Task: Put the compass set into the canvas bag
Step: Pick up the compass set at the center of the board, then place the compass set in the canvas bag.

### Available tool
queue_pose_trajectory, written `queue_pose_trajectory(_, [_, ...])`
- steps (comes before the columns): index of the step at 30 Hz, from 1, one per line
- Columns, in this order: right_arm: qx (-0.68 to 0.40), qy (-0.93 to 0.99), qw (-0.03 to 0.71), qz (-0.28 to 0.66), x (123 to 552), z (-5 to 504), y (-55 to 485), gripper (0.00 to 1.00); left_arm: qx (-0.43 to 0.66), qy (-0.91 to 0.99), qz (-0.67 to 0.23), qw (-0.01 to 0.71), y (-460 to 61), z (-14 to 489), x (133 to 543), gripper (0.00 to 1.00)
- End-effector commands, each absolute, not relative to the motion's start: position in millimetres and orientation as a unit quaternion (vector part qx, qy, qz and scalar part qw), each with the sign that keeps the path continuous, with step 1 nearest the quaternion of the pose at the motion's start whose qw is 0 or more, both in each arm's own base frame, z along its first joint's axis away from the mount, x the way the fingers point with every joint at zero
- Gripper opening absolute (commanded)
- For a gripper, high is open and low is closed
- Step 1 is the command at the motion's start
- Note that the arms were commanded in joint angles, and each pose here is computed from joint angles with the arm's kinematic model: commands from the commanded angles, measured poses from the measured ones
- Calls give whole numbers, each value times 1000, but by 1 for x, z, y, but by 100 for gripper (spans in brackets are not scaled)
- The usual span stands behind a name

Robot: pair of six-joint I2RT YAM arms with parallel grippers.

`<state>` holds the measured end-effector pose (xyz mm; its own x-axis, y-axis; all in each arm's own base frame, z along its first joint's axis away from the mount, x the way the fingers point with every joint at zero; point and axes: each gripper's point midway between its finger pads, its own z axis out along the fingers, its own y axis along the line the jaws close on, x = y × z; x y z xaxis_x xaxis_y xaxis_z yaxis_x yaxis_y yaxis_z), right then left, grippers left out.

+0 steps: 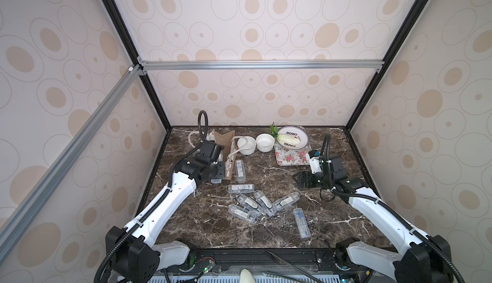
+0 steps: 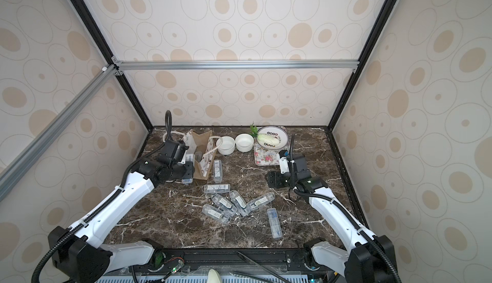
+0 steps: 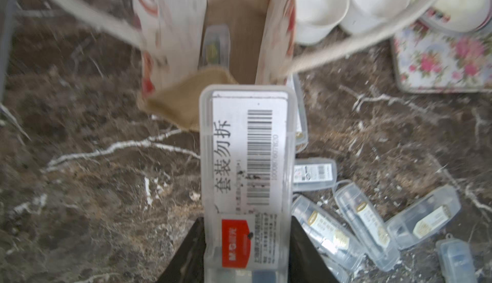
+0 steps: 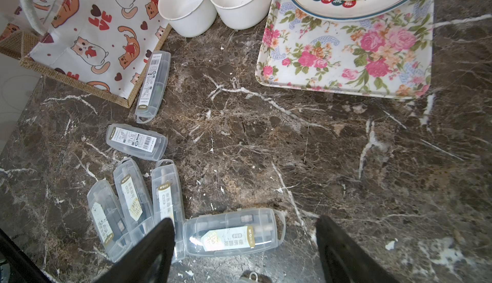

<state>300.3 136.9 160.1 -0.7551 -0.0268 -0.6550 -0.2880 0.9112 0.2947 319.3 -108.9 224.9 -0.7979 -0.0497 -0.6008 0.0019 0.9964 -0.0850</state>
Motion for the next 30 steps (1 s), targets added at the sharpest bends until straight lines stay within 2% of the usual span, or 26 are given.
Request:
queue_pose_trajectory(1, [-90, 915, 342, 194, 301, 168, 139, 85, 29, 946, 6, 324, -104, 257, 330, 33])
queue_pose_trajectory(7, [-89, 916, 340, 192, 304, 174, 139, 85, 88, 933, 43, 346, -123, 287, 389, 33])
queue_pose_trajectory(12, [-82, 919, 340, 183, 302, 175, 135, 85, 127, 929, 62, 342, -128, 272, 438, 33])
queue_pose_trajectory(17, [-82, 921, 341, 172, 301, 174, 131, 85, 151, 929, 51, 335, -119, 249, 470, 33])
queue_pose_trajectory(25, [-81, 923, 332, 179, 307, 174, 136, 85, 189, 931, 65, 304, -105, 203, 483, 32])
queue_pose_trajectory(30, [-76, 923, 326, 189, 310, 173, 140, 85, 195, 938, 45, 284, -110, 171, 469, 32])
